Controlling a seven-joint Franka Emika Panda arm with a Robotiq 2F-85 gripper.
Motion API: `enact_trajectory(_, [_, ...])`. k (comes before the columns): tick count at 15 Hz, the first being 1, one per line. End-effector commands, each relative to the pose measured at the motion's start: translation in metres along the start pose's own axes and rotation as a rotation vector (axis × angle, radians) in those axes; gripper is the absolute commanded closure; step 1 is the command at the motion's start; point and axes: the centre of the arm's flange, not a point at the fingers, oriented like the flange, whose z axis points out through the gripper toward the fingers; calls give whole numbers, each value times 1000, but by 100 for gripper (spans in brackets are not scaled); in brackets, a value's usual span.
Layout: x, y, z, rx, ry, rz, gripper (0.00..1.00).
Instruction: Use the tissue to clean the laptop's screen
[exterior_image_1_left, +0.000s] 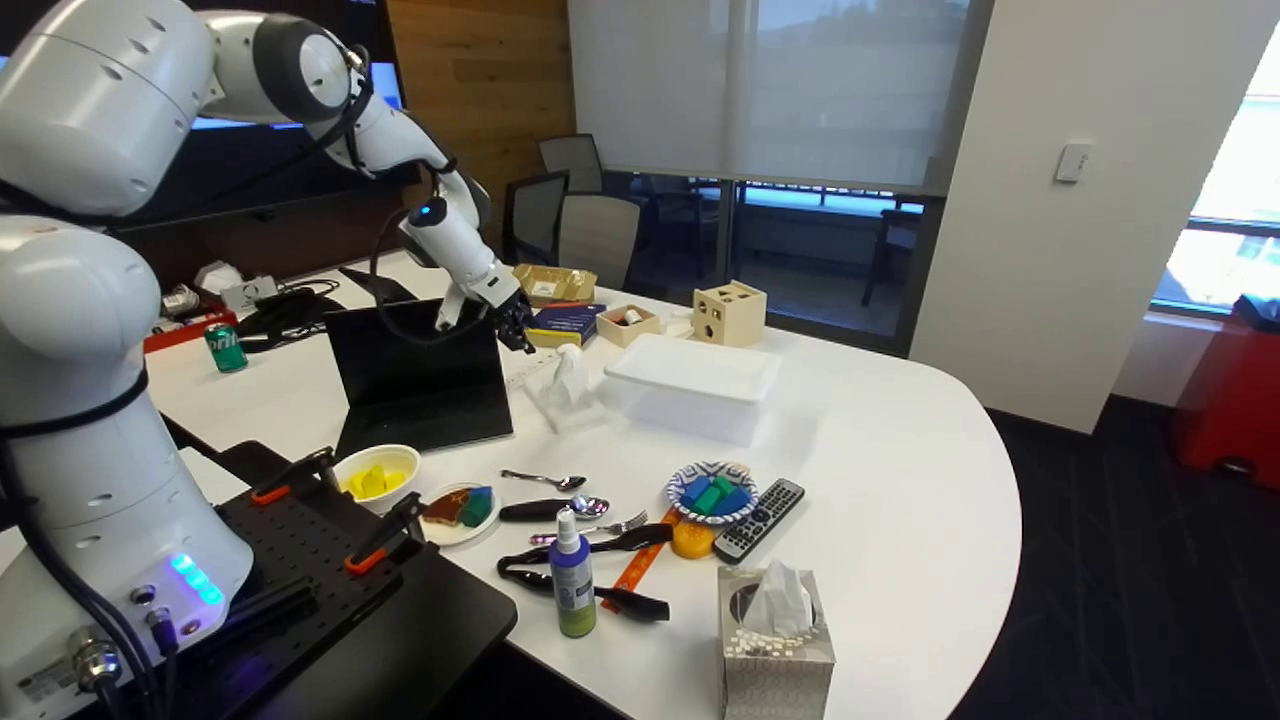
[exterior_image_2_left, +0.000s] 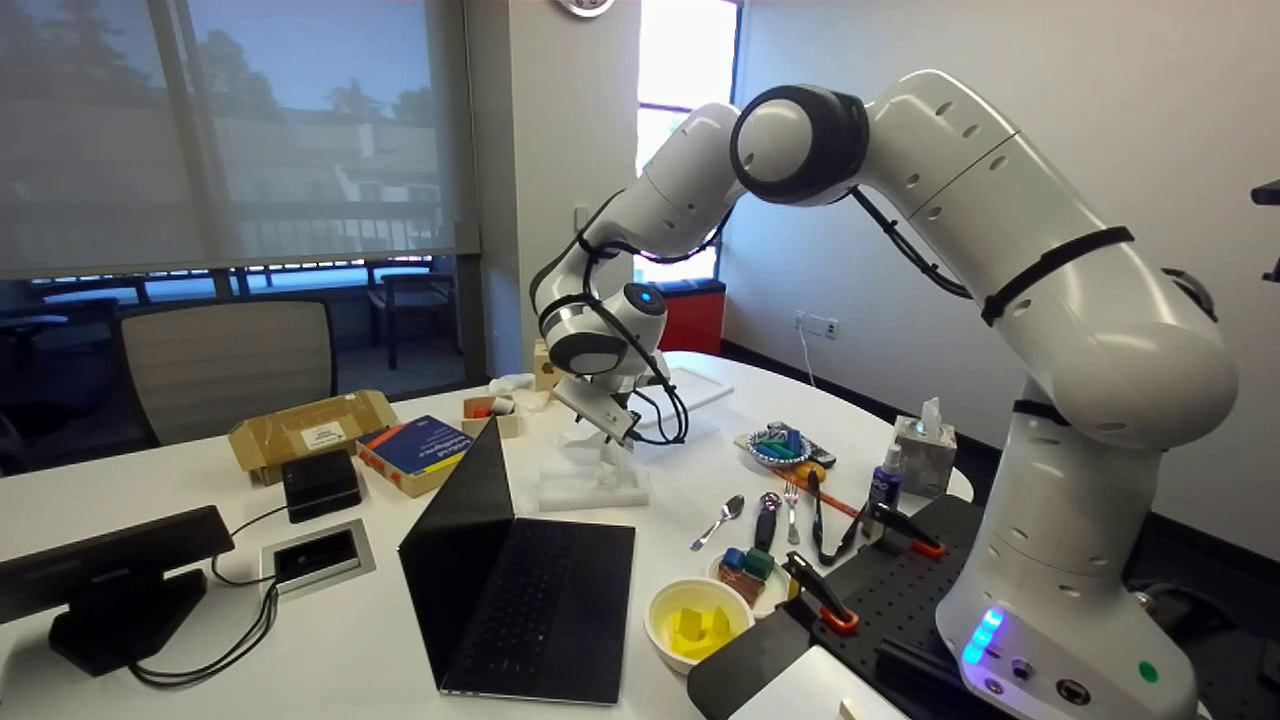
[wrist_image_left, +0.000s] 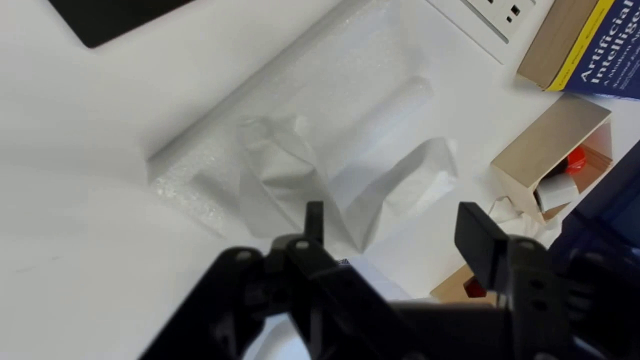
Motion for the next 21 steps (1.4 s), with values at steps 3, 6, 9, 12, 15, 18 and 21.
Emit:
enact_trajectory(3, [-24,-22,-59,-36,21,42,0])
enact_trajectory(6, [-54,-37,-81,12,0,-89,0])
enact_trajectory(9, [-91,-60,-107,80,-51,-251,0])
enact_trajectory(12, [-115,-80,-132,132,-89,-369,0])
enact_trajectory(15, [-132,-101,-153,174,-118,-469,0])
enact_trajectory(18, [-150,-118,-153,220,-179,-582,0])
enact_trajectory(21, [-174,-133,-150,265,-250,-704,0])
